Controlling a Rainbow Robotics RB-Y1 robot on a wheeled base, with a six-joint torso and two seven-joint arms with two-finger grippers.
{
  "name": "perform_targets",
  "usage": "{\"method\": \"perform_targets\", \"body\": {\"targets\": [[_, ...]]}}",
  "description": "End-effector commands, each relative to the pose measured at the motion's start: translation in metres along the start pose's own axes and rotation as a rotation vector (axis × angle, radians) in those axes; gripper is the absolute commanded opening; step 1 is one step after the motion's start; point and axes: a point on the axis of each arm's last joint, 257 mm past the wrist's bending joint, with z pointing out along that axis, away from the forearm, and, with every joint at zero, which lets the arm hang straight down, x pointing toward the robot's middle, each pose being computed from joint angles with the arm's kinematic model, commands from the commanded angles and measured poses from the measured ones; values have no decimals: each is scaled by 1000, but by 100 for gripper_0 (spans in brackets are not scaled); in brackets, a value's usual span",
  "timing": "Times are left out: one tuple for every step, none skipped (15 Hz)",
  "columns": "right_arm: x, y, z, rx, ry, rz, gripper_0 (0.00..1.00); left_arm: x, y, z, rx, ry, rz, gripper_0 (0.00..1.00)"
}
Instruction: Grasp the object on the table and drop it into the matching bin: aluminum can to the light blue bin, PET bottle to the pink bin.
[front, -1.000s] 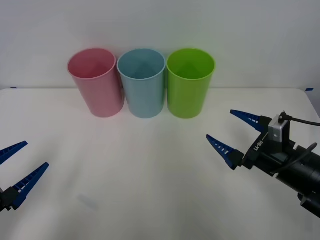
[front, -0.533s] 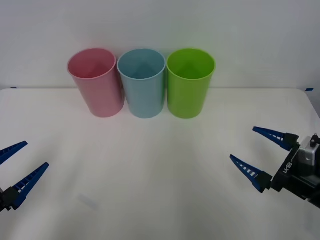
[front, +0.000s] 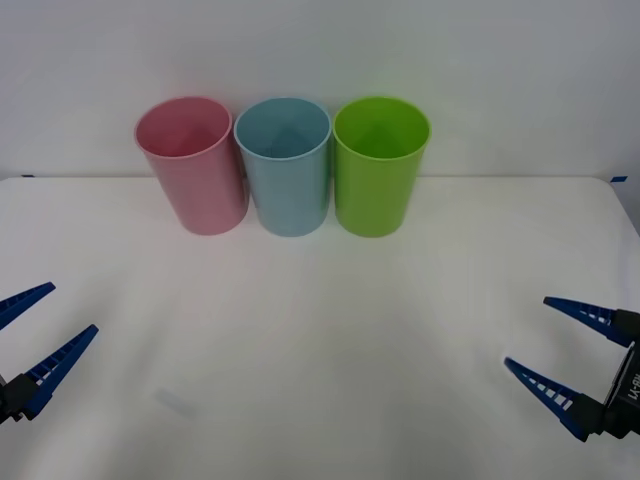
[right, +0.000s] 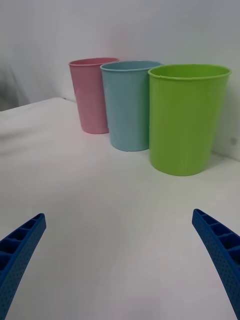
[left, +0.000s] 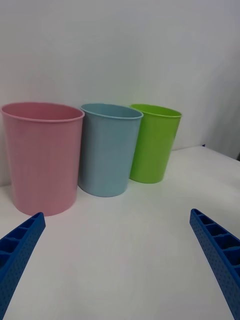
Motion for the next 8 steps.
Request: {"method": "perform_targets", "body": {"targets": [[5, 3, -12, 7, 8, 12, 100, 0, 0, 0, 0, 0, 0, 100], [7, 4, -16, 10, 11, 18, 100, 0, 0, 0, 0, 0, 0, 100], [10, 5, -19, 14, 18, 21, 100, 0, 0, 0, 0, 0, 0, 100], [12, 6, -22, 16, 24, 25, 100, 0, 0, 0, 0, 0, 0, 100], [14, 8, -23, 16, 28, 30, 100, 0, 0, 0, 0, 0, 0, 100], [15, 8, -24, 16, 30, 32, 100, 0, 0, 0, 0, 0, 0, 100], [16, 8, -25, 18, 31, 35, 100, 0, 0, 0, 0, 0, 0, 100], [16, 9, -27, 19, 33, 37, 100, 0, 0, 0, 0, 0, 0, 100]]}}
